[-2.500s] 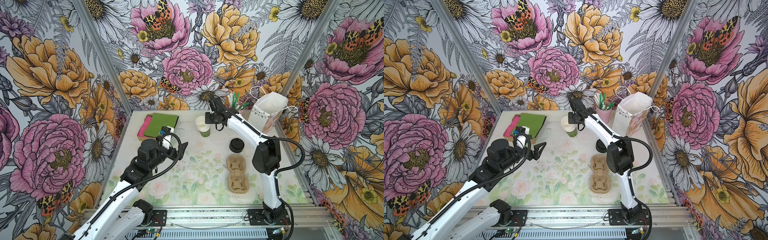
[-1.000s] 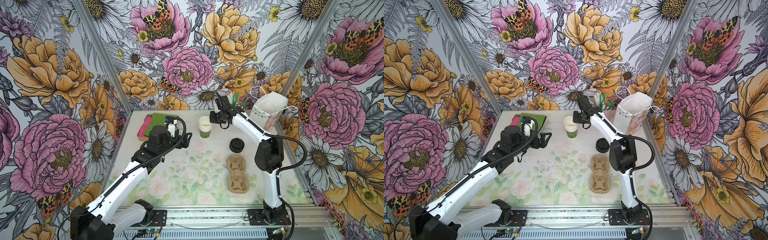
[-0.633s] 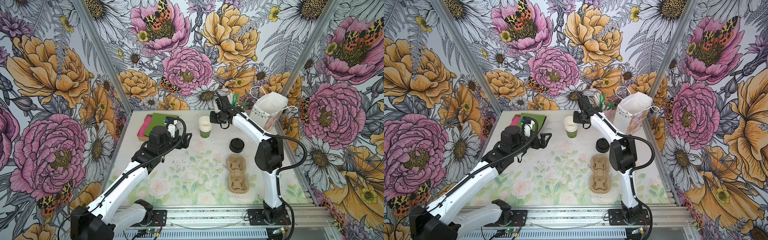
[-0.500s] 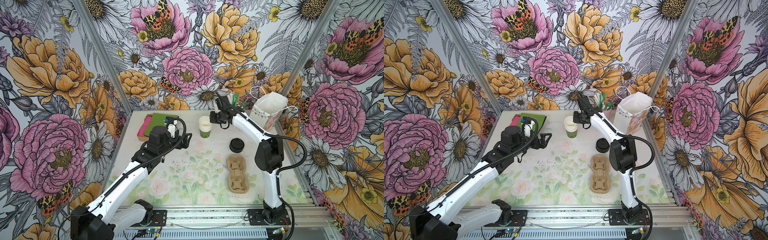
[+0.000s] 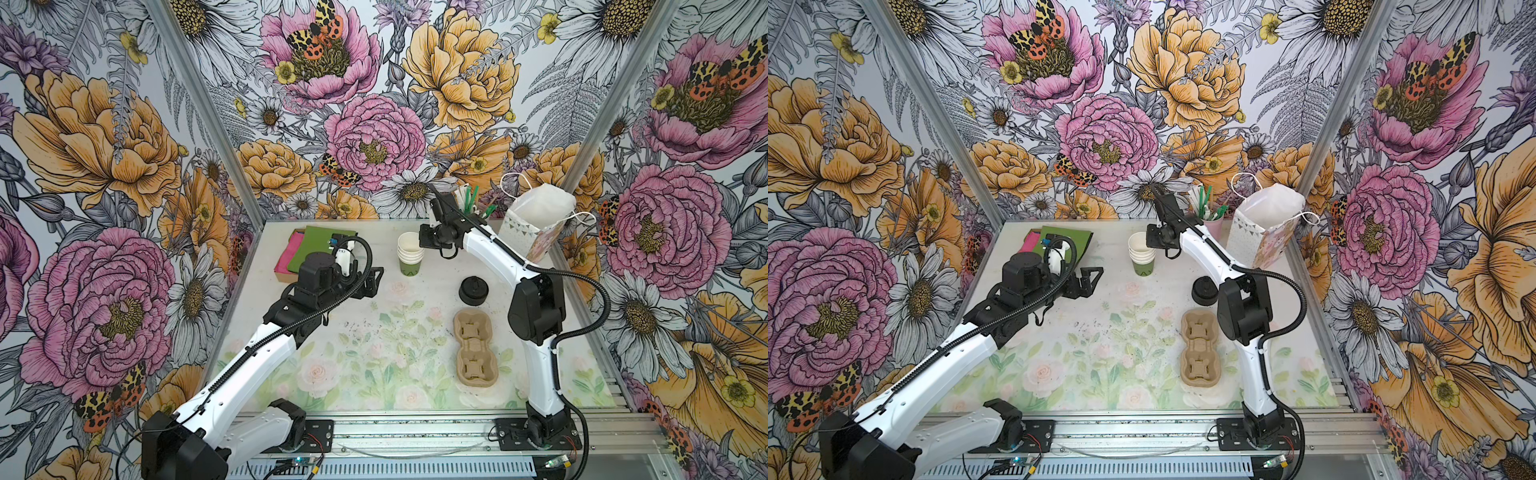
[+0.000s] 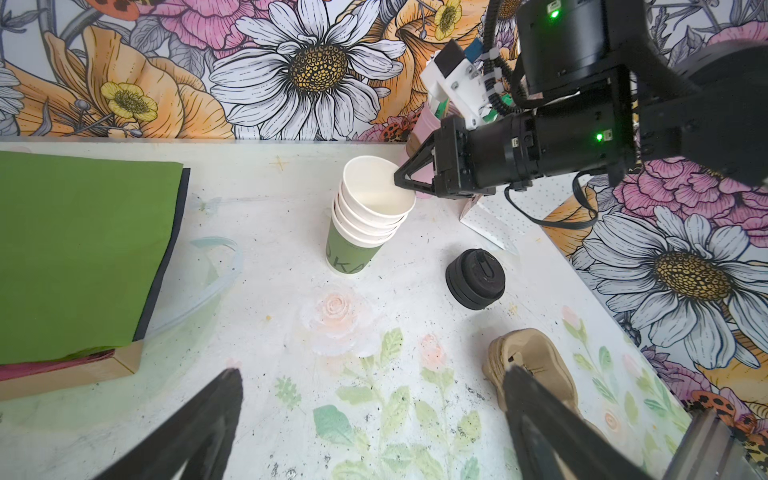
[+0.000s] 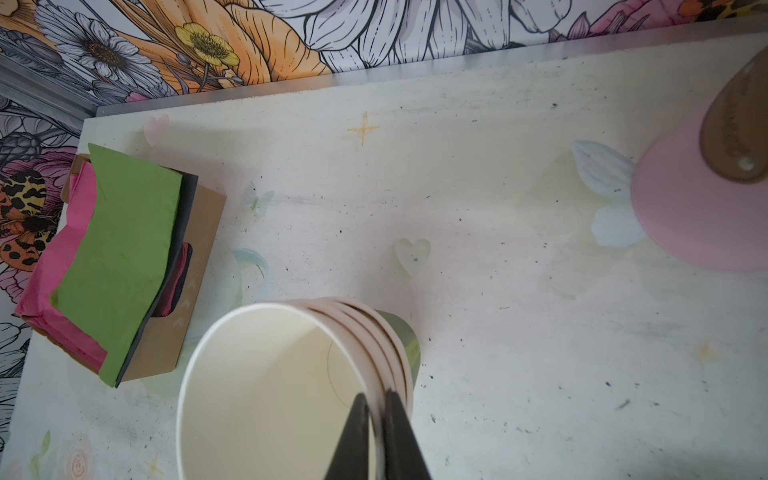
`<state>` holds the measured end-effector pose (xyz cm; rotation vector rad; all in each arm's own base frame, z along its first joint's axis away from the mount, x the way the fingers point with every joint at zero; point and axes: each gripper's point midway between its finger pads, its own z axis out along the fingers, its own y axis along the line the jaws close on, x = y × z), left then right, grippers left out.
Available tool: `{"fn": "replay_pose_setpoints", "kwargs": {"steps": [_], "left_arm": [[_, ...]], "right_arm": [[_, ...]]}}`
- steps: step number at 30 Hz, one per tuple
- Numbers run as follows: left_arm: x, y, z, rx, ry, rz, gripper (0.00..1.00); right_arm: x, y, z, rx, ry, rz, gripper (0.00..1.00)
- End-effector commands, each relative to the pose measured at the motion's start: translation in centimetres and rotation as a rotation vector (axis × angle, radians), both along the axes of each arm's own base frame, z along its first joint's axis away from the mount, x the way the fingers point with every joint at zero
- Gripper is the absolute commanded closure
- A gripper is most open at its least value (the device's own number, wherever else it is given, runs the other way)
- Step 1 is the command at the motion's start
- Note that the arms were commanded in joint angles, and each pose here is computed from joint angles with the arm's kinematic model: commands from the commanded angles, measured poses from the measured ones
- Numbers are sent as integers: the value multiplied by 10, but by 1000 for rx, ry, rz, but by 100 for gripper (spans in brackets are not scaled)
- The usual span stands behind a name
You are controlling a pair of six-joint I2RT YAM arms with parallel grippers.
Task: Pack the takeout coffee
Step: 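Grip the rim of the top white cup with the right gripper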
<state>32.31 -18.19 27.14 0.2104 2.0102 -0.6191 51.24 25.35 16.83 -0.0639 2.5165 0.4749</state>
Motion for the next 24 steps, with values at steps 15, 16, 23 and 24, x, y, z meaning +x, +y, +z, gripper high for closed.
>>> {"fn": "replay_pose_setpoints", "kwargs": {"steps": [15,16,23,24], "left_arm": [[8,-3,-4,-78,28,5,1],[9,-4,-4,-80,30,5,1],[12,-3,-6,-88,37,8,1],[12,-3,-6,-90,36,10,1]], "right_arm": [[-2,3,26,55,-32,15,100],[-3,3,29,58,-37,16,100],[-8,3,50,74,-68,22,100],[-8,3,51,75,-70,22,100]]}}
